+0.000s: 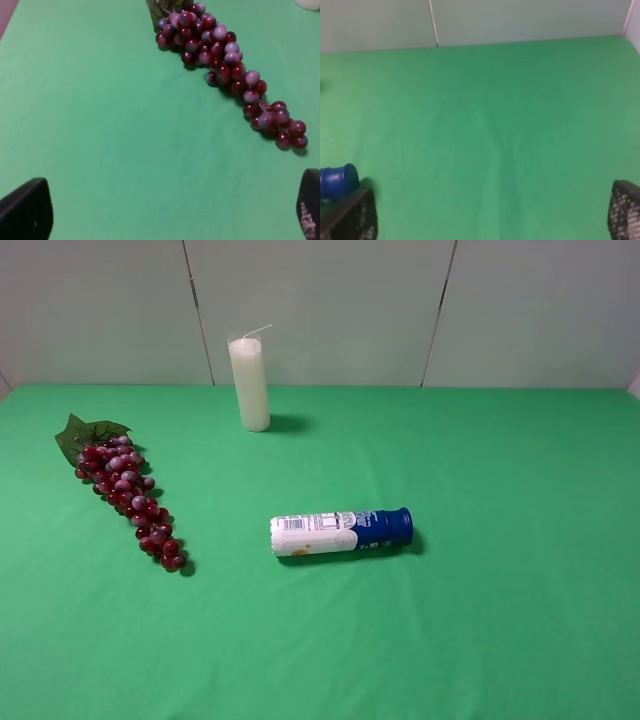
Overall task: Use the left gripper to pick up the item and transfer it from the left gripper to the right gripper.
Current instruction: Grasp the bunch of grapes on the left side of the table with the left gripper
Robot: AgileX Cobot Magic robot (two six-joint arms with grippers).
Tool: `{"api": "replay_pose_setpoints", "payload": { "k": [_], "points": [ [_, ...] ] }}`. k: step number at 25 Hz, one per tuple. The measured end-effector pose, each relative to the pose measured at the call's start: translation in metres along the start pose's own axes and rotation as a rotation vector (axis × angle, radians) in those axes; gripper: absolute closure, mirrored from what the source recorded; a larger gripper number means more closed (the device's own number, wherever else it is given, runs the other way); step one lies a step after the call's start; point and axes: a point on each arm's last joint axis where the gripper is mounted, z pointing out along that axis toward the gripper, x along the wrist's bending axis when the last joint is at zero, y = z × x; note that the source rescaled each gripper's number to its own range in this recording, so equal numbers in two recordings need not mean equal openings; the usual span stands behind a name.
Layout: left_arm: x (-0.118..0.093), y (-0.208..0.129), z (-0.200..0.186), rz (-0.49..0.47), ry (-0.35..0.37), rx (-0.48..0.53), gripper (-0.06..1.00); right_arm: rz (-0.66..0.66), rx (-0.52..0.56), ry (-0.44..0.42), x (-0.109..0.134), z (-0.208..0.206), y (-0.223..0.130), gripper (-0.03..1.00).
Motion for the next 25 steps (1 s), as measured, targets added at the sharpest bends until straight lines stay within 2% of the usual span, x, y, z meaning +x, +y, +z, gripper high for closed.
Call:
{"api": "replay_pose_setpoints", "payload": {
  "k": [25],
  "points": [
    [0.0000,0.0000,0.0000,0.000,0.000,0.000,-0.03,0.000,0.000,0.000,0.0000,0.0000,0.0000,-0.03]
  ]
}}
